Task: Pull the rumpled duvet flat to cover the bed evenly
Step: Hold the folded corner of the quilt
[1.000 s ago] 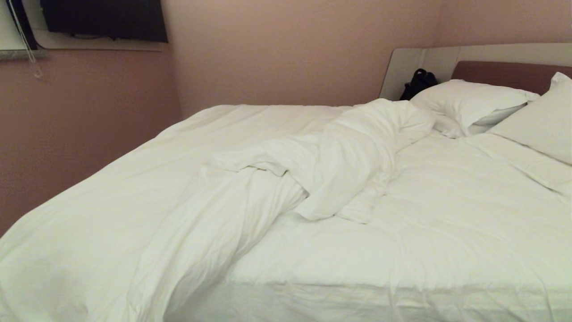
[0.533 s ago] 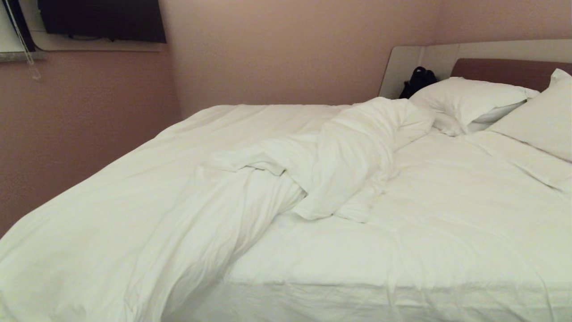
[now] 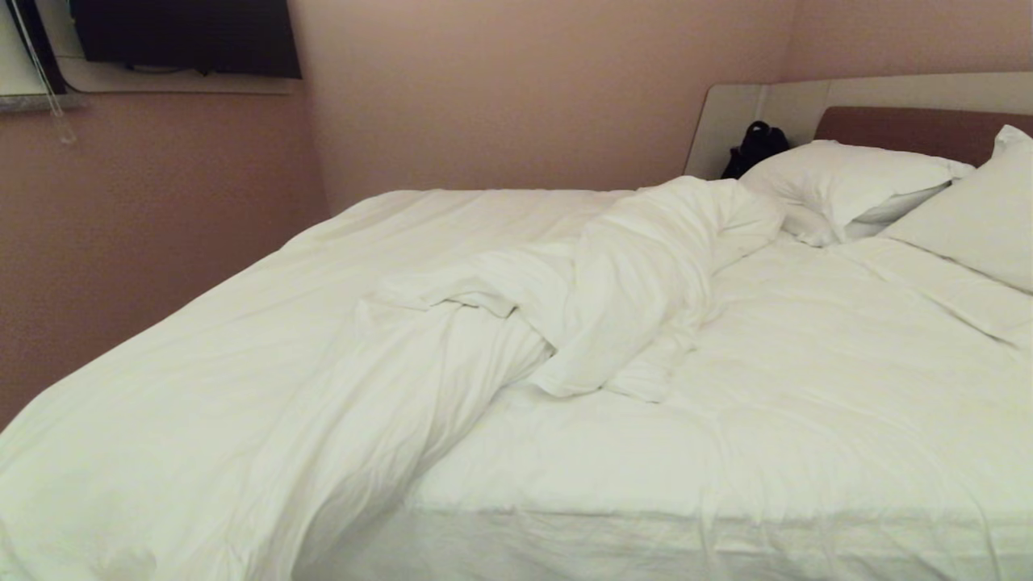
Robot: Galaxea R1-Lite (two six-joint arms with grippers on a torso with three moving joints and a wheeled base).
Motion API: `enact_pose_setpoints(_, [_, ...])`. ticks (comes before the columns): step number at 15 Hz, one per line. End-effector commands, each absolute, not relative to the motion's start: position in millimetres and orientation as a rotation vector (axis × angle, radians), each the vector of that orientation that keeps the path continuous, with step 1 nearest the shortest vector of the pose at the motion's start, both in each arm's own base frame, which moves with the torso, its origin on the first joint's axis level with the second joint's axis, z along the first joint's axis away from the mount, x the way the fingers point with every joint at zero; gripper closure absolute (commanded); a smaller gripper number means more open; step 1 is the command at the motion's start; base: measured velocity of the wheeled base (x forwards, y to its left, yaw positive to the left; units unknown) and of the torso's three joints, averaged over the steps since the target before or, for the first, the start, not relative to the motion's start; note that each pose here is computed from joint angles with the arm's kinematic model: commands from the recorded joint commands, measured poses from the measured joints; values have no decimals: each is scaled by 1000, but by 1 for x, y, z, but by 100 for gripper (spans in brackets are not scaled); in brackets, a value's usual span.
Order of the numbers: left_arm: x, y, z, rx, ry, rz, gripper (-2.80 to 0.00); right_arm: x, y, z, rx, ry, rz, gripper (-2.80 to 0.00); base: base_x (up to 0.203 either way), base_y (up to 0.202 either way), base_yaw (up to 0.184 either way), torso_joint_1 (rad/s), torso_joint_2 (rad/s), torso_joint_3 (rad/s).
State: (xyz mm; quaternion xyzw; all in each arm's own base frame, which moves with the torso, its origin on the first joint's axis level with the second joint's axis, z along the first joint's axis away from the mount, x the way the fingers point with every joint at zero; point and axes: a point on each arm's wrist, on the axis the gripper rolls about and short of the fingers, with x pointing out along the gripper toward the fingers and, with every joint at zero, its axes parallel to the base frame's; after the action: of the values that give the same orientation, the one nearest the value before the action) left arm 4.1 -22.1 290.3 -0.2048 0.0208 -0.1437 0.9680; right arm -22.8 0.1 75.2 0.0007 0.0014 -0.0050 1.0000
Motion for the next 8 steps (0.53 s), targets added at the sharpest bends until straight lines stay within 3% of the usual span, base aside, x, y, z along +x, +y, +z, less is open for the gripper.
enact_pose_setpoints(1, [-33, -55, 274, -302, -50, -316, 0, -23, 0, 75, 2, 3, -11, 0, 0, 0, 0, 0, 0, 0])
enact_pose_setpoints(5, [-71, -87, 244, -172, -170, -310, 0, -23, 0, 75, 2, 3, -11, 0, 0, 0, 0, 0, 0, 0])
enact_pose_setpoints(8, [-81, -90, 242, -133, -259, -178, 0, -23, 0, 75, 2, 3, -11, 0, 0, 0, 0, 0, 0, 0])
